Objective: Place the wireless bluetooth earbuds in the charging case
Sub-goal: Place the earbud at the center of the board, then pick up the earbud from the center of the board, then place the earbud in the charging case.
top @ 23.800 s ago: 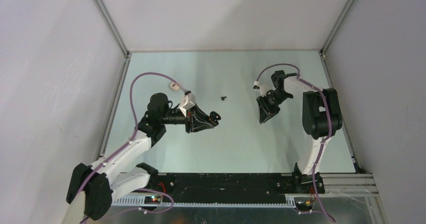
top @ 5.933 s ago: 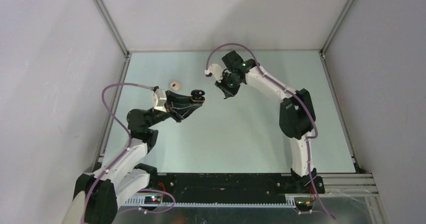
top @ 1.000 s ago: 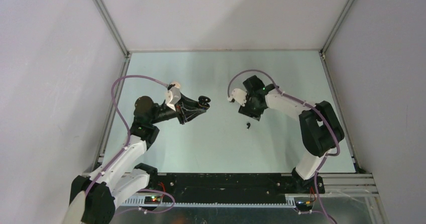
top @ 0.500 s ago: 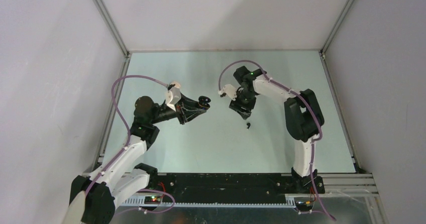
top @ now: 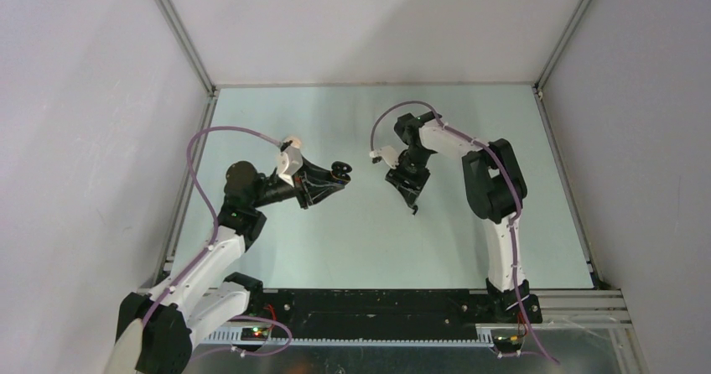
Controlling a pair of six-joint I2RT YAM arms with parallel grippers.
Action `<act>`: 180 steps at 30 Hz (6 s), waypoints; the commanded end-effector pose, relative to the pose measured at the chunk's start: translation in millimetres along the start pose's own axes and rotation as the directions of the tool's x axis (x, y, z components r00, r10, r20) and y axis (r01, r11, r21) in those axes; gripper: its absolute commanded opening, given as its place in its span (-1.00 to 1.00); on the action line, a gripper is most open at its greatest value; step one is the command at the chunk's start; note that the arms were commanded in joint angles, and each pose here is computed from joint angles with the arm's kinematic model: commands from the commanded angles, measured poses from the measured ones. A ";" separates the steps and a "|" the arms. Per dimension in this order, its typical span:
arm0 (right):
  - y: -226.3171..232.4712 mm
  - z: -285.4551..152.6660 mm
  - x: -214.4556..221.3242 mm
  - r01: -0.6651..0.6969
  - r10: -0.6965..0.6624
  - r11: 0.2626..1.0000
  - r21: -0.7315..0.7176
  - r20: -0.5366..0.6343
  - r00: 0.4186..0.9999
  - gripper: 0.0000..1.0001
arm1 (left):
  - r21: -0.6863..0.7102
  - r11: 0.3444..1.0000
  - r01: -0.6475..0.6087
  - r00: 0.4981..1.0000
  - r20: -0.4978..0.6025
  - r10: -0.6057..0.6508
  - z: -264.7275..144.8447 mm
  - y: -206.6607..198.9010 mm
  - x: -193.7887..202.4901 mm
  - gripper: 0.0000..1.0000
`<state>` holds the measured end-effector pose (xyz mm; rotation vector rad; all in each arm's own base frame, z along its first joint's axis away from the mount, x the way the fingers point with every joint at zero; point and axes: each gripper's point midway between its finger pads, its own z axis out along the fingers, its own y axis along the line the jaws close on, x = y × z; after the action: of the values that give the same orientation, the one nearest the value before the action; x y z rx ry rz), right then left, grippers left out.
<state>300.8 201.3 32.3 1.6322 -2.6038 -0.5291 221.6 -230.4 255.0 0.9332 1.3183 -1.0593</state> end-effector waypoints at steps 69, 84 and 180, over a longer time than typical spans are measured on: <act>10.8 -21.3 -5.8 0.022 -0.024 1.000 0.020 0.095 0.995 -0.73 | 0.029 0.999 -0.026 1.000 0.018 0.025 2.0 -5.3 -4.5 -1.00; 0.2 -153.2 -23.5 -0.061 -0.123 0.912 0.405 0.412 0.903 -0.78 | 0.028 1.000 -0.011 1.000 0.011 0.011 3.2 -4.1 -1.2 -1.00; 194.5 -198.7 -135.9 0.093 -0.699 0.583 0.807 0.440 0.564 -0.81 | 0.091 0.993 0.073 0.995 0.054 -0.078 9.0 -13.7 -12.3 -1.00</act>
<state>232.7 343.1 294.9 2.9422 -3.1689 -0.1032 217.3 -241.4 257.3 0.8938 1.3359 -1.2076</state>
